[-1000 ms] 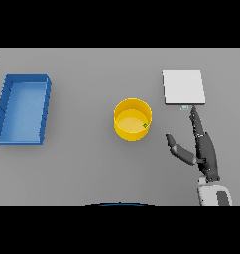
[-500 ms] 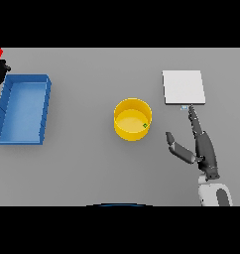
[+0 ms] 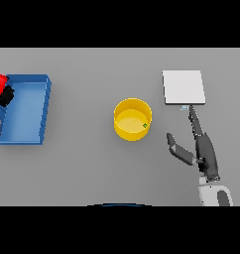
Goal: Pick up the red beaker and tilt it to pour out 1 green nut into yellow bowl. Pick up the yellow bowl and place it on the metallic measuring scale.
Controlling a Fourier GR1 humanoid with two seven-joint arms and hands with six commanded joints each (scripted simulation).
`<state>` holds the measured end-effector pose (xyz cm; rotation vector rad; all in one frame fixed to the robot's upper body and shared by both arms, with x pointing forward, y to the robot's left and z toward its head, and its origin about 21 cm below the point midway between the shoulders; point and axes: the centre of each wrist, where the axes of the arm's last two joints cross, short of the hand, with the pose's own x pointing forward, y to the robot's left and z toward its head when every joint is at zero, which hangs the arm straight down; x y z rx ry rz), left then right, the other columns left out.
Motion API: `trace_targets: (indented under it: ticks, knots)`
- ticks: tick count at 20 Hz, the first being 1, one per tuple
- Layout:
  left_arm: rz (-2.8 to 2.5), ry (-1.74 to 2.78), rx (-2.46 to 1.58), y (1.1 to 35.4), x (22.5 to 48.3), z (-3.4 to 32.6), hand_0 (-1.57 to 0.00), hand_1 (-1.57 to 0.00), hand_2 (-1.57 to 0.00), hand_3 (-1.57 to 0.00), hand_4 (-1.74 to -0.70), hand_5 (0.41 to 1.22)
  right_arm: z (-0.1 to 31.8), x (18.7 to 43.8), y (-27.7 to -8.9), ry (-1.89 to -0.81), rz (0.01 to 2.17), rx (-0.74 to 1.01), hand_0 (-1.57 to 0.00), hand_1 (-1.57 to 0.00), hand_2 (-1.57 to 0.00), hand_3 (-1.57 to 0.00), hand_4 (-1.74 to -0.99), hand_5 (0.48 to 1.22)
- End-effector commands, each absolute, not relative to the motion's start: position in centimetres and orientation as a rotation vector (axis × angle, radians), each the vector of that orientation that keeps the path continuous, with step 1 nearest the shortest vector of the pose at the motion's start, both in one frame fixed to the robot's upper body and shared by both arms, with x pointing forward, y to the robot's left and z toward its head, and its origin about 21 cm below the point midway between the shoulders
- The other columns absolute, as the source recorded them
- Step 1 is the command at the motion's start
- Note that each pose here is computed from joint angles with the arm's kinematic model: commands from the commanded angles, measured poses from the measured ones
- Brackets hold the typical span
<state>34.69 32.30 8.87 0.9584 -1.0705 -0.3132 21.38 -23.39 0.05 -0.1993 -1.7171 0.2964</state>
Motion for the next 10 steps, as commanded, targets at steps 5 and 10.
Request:
trace_targets:
  ticks: [5,10]
  knots:
    - [-0.472,-0.996,0.841,32.1,33.7,9.7,-1.17,-0.94,-0.96,-0.90,-1.12,0.778,-0.1,21.1,-23.1,-1.716,0.296,-0.202,0.00,0.00,0.00,0.00,-1.187,0.664]
    - [-0.568,-0.961,0.766,32.4,33.0,10.9,-0.38,-0.31,-0.31,-0.30,-0.85,0.698,-0.1,20.6,-23.4,-1.710,0.299,-0.213,0.00,0.00,0.00,0.00,-1.187,0.667]
